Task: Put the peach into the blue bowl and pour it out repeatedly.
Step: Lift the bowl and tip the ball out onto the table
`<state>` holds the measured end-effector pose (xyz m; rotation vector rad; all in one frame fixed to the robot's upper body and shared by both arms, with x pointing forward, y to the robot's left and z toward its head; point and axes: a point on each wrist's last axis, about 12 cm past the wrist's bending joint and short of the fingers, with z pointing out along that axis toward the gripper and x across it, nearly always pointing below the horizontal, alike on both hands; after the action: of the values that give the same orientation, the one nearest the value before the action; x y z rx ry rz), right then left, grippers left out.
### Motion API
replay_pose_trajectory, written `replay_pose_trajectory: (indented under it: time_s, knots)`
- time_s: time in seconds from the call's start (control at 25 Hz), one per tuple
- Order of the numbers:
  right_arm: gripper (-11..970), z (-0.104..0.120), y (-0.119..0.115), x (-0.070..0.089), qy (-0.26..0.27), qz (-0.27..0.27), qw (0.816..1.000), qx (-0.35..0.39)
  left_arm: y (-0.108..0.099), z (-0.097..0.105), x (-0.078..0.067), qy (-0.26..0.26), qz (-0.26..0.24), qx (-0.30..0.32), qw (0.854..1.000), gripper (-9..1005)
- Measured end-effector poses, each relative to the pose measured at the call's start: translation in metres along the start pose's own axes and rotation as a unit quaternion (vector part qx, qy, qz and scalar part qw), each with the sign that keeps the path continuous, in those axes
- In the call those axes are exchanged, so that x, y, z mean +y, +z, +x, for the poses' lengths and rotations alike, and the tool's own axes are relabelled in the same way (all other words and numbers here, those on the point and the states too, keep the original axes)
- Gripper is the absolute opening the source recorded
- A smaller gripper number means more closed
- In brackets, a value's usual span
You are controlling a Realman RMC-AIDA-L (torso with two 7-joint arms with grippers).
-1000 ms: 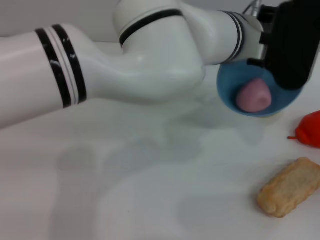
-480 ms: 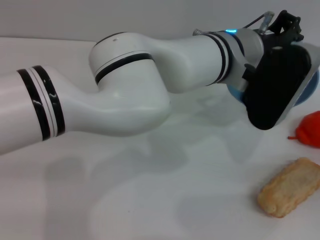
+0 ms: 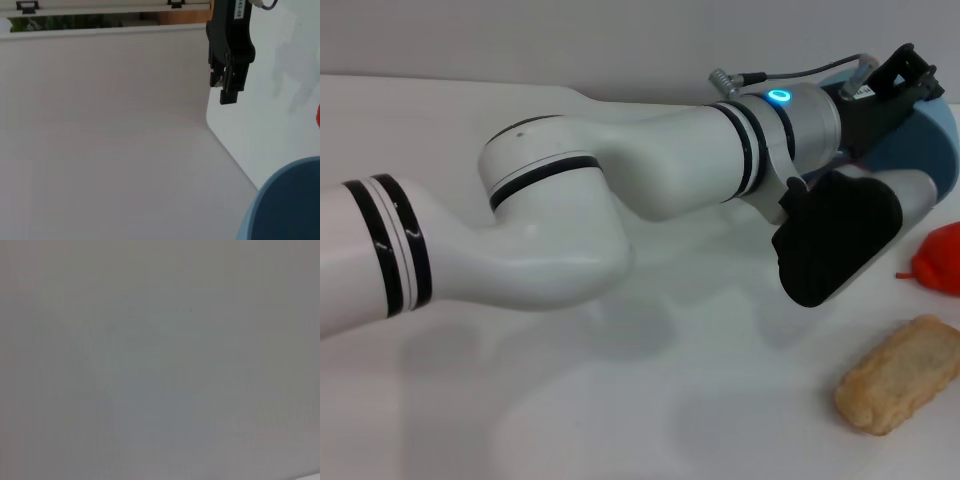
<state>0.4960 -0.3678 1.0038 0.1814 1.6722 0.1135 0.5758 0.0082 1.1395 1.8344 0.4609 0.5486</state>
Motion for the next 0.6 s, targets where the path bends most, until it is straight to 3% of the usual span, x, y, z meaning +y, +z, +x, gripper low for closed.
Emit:
replay_pose_trajectory:
  time_s: [0.36, 0.48, 0.6]
  knots:
    - [484, 0.0, 0.001, 0.001, 0.0, -0.001, 1.0, 0.0, -0.003, -0.005, -0.001, 0.003, -0.02, -0.01, 1.0, -1]
    - [484, 0.001, 0.001, 0.002, 0.004, -0.003, 1.0, 0.003, -0.003, 0.003, 0.004, -0.094, -0.031, 0.003, 0.995, -2]
    - [484, 0.004, 0.004, 0.006, 0.009, -0.012, 1.0, 0.017, -0.002, 0.018, 0.005, -0.234, -0.041, 0.023, 0.971, -2]
